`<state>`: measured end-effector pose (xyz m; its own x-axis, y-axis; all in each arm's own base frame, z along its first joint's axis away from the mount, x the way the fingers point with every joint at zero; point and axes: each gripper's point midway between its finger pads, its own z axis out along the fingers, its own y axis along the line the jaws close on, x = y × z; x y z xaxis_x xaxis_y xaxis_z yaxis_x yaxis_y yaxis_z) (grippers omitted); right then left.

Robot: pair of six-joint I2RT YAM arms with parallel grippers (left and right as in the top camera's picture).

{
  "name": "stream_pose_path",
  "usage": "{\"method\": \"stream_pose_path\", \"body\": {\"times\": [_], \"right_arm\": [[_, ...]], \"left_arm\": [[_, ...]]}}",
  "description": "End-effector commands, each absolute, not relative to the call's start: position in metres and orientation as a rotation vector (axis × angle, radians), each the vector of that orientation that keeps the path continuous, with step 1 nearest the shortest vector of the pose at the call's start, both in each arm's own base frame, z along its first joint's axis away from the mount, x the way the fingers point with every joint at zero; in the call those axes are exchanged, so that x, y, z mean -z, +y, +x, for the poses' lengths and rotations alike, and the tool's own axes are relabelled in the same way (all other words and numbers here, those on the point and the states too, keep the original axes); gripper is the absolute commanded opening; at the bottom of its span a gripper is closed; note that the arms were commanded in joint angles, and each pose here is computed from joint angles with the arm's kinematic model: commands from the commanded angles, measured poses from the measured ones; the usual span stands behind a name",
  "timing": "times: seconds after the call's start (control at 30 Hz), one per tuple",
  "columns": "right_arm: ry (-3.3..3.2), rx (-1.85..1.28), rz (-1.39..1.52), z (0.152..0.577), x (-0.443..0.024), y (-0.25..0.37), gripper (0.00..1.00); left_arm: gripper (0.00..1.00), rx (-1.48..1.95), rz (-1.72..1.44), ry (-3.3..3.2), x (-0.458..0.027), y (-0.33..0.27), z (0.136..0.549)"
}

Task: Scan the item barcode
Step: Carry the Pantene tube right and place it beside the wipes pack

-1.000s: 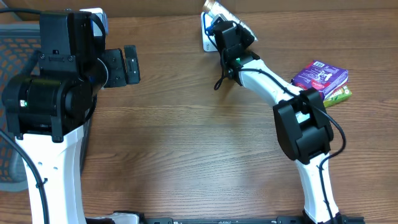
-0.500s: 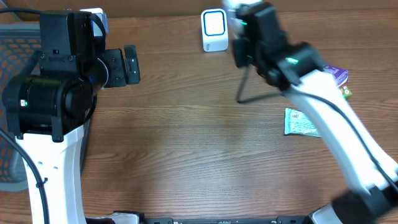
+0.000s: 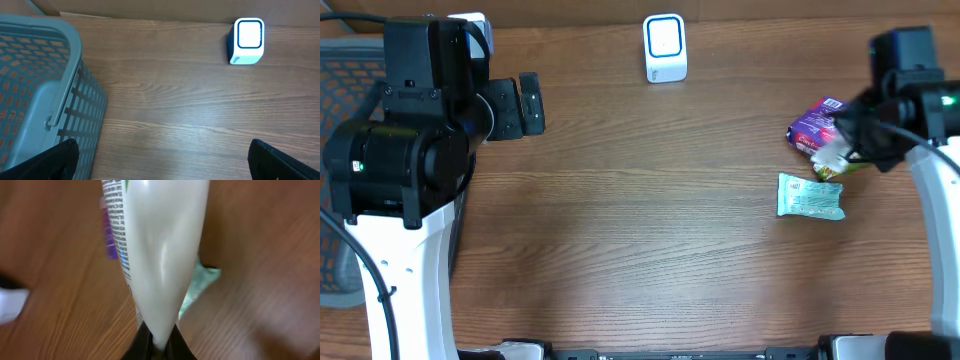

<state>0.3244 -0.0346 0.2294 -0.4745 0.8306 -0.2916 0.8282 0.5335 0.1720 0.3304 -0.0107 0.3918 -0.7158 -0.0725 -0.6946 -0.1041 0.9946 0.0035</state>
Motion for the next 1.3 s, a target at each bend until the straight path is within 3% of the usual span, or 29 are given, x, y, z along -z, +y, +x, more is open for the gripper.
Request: {"method": "stream_pose_path", "body": {"times": [0.0,0.23,0.3,0.37,0.5,0.53,0.7,0.87,0.97,1.27], "right_arm": [[2.292,-0.002,1.677,0.314,-0.206,-0.057,0.04],[2.253,-0.148,1.787,0.325,-0.136,-0.057,0.04],[2.225,-0.165,1.793,0.329,-0.119,-0.058,0.09],[2.211,-0.170,1.781,0.332,-0.110,-0.059,0.22],[2.222,-0.179,1.735,0.336,-0.110,-0.059,0.70],[2.239,-0.186,1.703,0.338,-0.114,-0.059,0.74],[2.324,-0.289,1.519,0.343,-0.153,-0.046,0.77],[2.386,-0.408,1.176,0.337,-0.227,-0.025,0.78],[2.428,-0.502,0.957,0.314,-0.270,-0.004,1.00],[2.397,-0.580,0.855,0.254,-0.312,0.015,1.00]], "left_arm": [[1.00,-0.072,-0.119,2.367,-0.393,-0.008,0.333],[1.00,-0.072,-0.120,2.368,-0.393,-0.008,0.333],[1.00,-0.072,-0.119,2.367,-0.393,-0.008,0.333],[0.99,-0.072,-0.119,2.367,-0.393,-0.008,0.333],[0.99,-0.071,-0.119,2.368,-0.393,-0.008,0.333],[1.00,-0.072,-0.120,2.368,-0.393,-0.008,0.333],[1.00,-0.072,-0.119,2.368,-0.393,-0.008,0.333],[1.00,-0.072,-0.119,2.368,-0.393,-0.008,0.333],[0.99,-0.072,-0.119,2.368,-0.393,-0.008,0.333],[1.00,-0.072,-0.119,2.368,-0.393,-0.008,0.333]]}}
